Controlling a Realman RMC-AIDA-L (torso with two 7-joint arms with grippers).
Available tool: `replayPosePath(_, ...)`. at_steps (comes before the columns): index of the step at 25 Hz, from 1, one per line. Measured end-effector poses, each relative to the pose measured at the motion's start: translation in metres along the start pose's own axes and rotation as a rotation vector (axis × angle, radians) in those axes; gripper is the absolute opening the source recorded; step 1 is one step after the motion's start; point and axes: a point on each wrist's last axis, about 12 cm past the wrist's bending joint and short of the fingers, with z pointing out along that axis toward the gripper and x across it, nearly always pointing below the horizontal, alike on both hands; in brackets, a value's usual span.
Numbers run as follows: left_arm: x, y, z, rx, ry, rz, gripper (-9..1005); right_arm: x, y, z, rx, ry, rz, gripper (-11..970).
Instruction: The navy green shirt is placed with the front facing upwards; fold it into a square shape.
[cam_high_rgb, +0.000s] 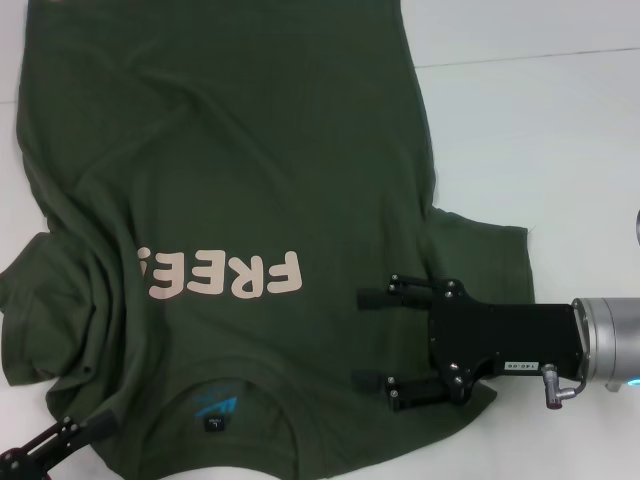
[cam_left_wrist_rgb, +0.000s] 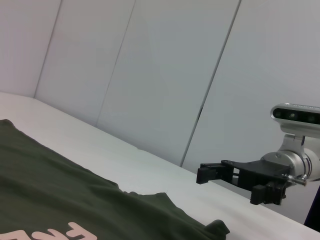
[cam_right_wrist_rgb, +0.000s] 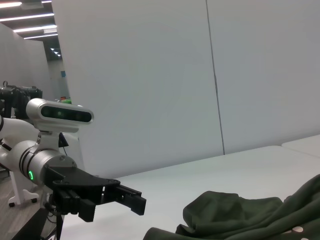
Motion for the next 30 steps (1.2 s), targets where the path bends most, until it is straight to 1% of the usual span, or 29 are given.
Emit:
replayPosePath(18,0.000,0.000,-0.002,-0.009,-0.005,-0.003,853,0.001,0.002,0.000,-0.004,0.001,0.003,928)
replayPosePath(20,-0.003,0.001,-0.004,-0.022,-0.022,-0.021,852,0.001,0.002,0.000,-0.005,0.002,0.003,928)
replayPosePath(22,-0.008,0.006,-0.008,-0.050,-0.049,-0.075,852,0.001,0.002,0.000,-0.006,0.002,0.003,928)
replayPosePath(24,-0.017,0.014,-0.014,-0.076,-0.066,-0.162,851,0.001,0.002,0.000,-0.010,0.004,0.002,927)
replayPosePath(26,-0.027,0.025,-0.018,-0.090,-0.053,-0.269,850,0.001,0.002,0.001,-0.012,0.004,0.002,927)
replayPosePath(28,-0.037,0.038,-0.020,-0.104,-0.017,-0.419,850,0.001,0.002,0.001,-0.014,0.004,0.002,928)
replayPosePath(30,-0.046,0.049,-0.020,-0.121,0.015,-0.539,849,0.001,0.002,0.002,-0.017,0.005,0.002,928)
